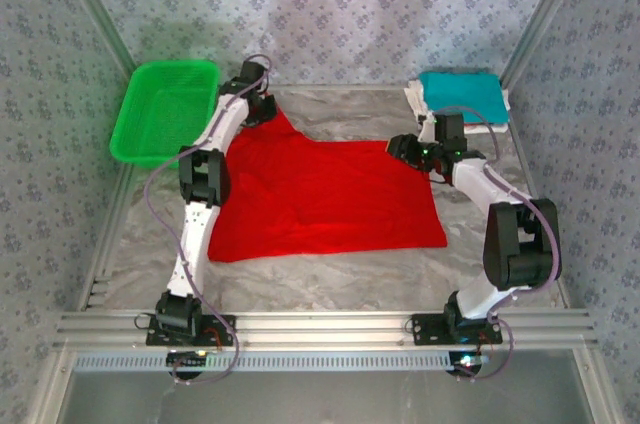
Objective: Fold and stack the t-shirts
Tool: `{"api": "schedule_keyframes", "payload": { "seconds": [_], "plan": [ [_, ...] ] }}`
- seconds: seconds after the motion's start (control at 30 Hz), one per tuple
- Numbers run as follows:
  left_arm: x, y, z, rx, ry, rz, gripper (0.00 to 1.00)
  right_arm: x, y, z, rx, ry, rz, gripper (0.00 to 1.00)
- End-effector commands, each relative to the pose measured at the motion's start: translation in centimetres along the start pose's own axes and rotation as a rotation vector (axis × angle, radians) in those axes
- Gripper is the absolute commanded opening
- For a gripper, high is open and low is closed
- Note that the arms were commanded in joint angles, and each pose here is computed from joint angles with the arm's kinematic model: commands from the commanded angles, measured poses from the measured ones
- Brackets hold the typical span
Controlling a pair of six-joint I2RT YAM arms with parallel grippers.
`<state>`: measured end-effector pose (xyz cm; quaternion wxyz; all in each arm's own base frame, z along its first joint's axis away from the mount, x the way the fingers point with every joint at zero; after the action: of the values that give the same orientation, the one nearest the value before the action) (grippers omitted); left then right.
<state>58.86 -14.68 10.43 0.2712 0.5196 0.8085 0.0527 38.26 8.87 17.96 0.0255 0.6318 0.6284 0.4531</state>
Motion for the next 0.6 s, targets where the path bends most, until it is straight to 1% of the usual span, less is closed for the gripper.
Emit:
{"api": "schedule_keyframes", "payload": {
  "seconds": [0.0, 0.3, 0.43, 0.5, 0.57],
  "plan": [
    [-2.7, 2.3, -5.1, -0.086, -0.083, 0.015, 0.00, 0.1, 1.0, -0.5, -0.023, -0.010, -0.010, 0.41],
    [-3.8, 2.9, -8.3, -0.104, -0.122, -0.011, 0.00, -1.0, 1.0, -0.4, -0.016, -0.041, 0.028, 0.42],
    [-4.0, 2.5, -9.5, -0.090, -0.117, -0.003, 0.00, -3.1, 1.1, -0.3, 0.001, -0.134, 0.089, 0.43],
    [-4.0, 2.2, -10.2, -0.080, -0.110, 0.003, 0.00, -4.8, 1.4, -0.1, 0.019, -0.180, 0.153, 0.43],
    [-4.3, 1.6, -11.0, -0.069, -0.107, 0.011, 0.00, -6.3, 1.8, 0.2, 0.011, -0.196, 0.216, 0.44]
  ]
}}
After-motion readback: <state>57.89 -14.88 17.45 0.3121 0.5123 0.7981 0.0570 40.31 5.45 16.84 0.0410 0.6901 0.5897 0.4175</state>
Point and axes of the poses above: each hand's point on the last joint's axis, 136 mm out from that joint toward the fingers, its own z axis out along the fingers, its own x axis along the line the jaws close on, y = z × x, the point moved 6 cm from there along -z, back along the fingers, and after that the axes turned 11 degrees about -z, right-handed, at the moved point
